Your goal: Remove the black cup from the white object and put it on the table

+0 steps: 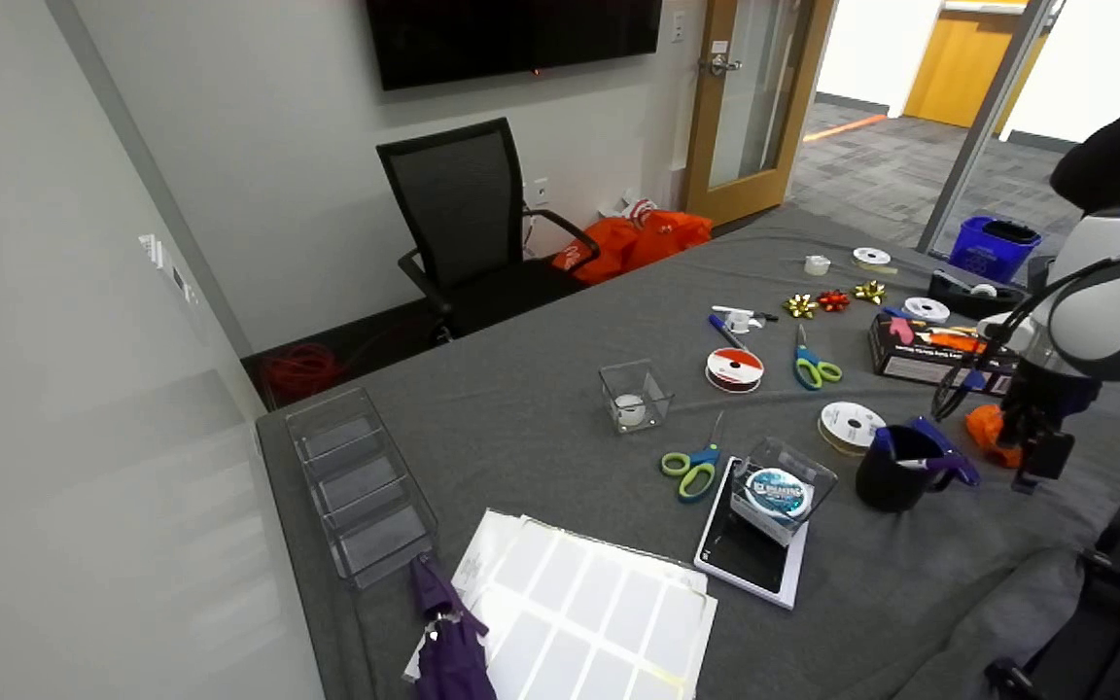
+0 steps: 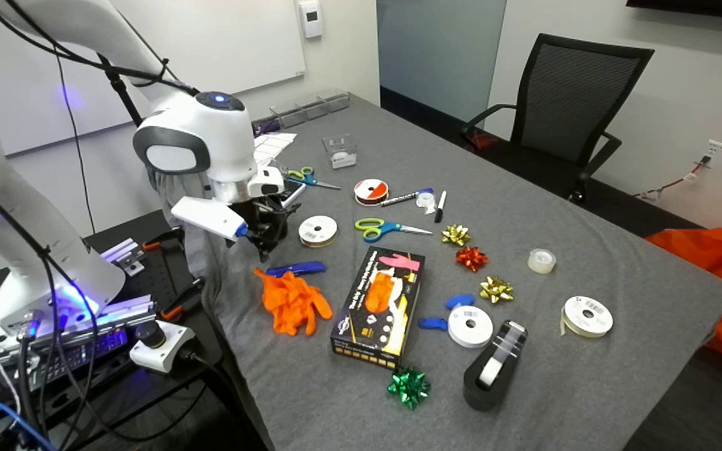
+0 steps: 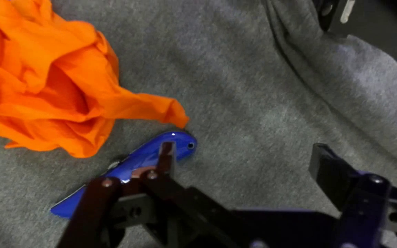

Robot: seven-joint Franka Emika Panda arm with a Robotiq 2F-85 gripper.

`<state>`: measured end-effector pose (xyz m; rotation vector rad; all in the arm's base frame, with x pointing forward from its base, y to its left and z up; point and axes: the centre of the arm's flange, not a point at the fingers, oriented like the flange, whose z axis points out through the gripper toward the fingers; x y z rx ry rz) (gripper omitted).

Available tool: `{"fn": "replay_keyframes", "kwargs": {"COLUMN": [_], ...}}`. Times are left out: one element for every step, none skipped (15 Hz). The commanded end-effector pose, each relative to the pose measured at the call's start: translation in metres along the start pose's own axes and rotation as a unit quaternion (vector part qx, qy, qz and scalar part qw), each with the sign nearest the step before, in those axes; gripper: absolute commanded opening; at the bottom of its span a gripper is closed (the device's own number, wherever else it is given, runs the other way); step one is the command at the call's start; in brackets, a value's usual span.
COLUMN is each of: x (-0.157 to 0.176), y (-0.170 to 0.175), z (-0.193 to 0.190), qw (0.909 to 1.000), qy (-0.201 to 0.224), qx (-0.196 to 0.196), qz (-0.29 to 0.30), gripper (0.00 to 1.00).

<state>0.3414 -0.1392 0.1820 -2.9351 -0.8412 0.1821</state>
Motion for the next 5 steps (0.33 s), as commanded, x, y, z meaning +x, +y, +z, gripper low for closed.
{"fn": "replay_keyframes", "kwargs": {"x": [-0.032, -0.035, -0.039, -0.044, -0.05], "y": [-0.033, -0.033, -0.033, -0.034, -0.037], "z": [-0.068, -0.079, -0.092, -0.107, -0.12], "qw": [0.9999, 0.9999, 0.9998, 0.9998, 0.9997], "qy": [0.009, 0.012, 0.015, 0.018, 0.023], "qx": [-0.008, -0.01, -0.011, -0.011, -0.011], "qz": [-0.006, -0.006, -0.005, -0.004, -0.002], "gripper": [1.0, 1.0, 1.0, 1.0, 1.0]}}
